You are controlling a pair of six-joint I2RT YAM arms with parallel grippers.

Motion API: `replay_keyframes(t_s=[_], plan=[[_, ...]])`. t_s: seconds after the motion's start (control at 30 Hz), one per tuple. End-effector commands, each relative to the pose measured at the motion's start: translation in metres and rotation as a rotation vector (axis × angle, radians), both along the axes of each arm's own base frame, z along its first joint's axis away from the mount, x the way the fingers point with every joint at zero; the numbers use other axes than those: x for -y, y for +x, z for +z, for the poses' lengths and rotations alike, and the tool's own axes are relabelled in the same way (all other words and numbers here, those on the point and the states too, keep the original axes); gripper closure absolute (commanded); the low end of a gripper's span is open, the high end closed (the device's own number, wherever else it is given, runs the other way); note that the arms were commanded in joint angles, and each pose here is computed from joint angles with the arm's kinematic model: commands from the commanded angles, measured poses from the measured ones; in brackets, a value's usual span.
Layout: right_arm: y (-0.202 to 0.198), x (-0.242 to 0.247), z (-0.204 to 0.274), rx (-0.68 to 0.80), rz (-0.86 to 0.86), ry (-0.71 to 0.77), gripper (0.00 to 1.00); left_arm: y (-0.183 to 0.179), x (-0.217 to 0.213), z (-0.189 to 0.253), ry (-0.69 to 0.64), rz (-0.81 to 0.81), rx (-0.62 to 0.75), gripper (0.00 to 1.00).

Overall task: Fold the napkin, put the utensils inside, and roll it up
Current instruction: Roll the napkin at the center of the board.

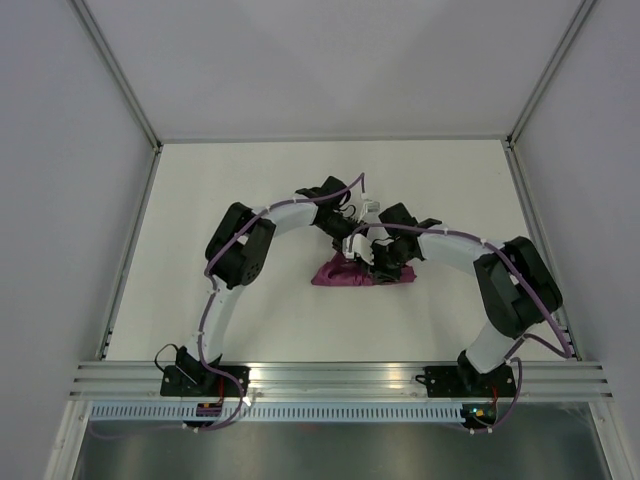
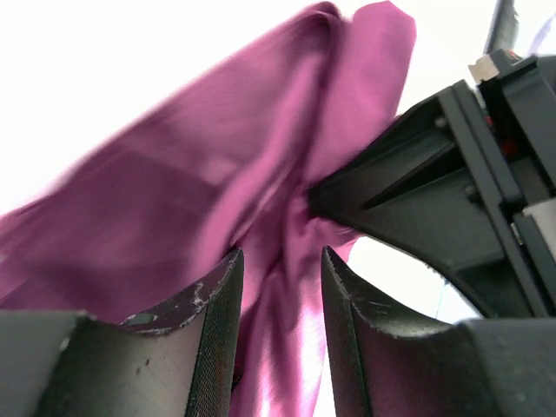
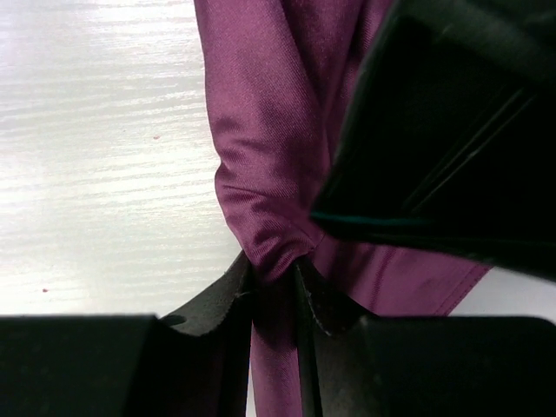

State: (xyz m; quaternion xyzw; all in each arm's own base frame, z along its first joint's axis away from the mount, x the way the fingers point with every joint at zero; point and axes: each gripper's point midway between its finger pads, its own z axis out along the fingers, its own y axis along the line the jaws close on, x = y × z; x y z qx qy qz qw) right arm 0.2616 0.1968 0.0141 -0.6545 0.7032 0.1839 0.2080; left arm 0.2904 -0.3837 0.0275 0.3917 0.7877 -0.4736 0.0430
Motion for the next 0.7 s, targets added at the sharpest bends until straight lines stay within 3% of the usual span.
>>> replay_keyframes(t_s=[0.0, 0.23, 0.37, 0.4, 0.43, 0.5, 0.53, 0.6, 0.67], plan=[[-0.038, 0.018, -0.017, -0.243, 0.038, -0.050, 0.93, 0.043, -0.005, 0.045, -0.002, 0.126, 0.146, 0.54], [-0.034, 0.028, -0.022, -0.475, 0.026, -0.043, 0.93, 0.100, -0.048, 0.076, 0.035, 0.407, 0.281, 0.54], [-0.017, 0.028, -0.020, -0.543, 0.021, -0.026, 0.92, 0.125, -0.080, 0.104, 0.046, 0.576, 0.437, 0.54], [-0.025, 0.032, -0.023, -0.618, 0.020, -0.043, 0.93, 0.119, -0.085, 0.100, 0.058, 0.579, 0.449, 0.54], [-0.014, 0.029, -0.020, -0.612, 0.021, -0.032, 0.93, 0.122, -0.086, 0.124, 0.009, 0.602, 0.518, 0.54], [-0.013, 0.029, -0.019, -0.663, 0.022, -0.023, 0.93, 0.117, -0.098, 0.118, 0.031, 0.642, 0.553, 0.54], [-0.005, 0.028, -0.023, -0.677, 0.017, -0.016, 0.93, 0.120, -0.102, 0.141, -0.012, 0.682, 0.628, 0.54], [-0.006, 0.029, -0.027, -0.738, 0.016, -0.018, 0.93, 0.110, -0.112, 0.132, -0.007, 0.709, 0.654, 0.53], [0.004, 0.028, -0.026, -0.746, 0.007, -0.001, 0.93, 0.106, -0.114, 0.154, -0.066, 0.747, 0.736, 0.52]])
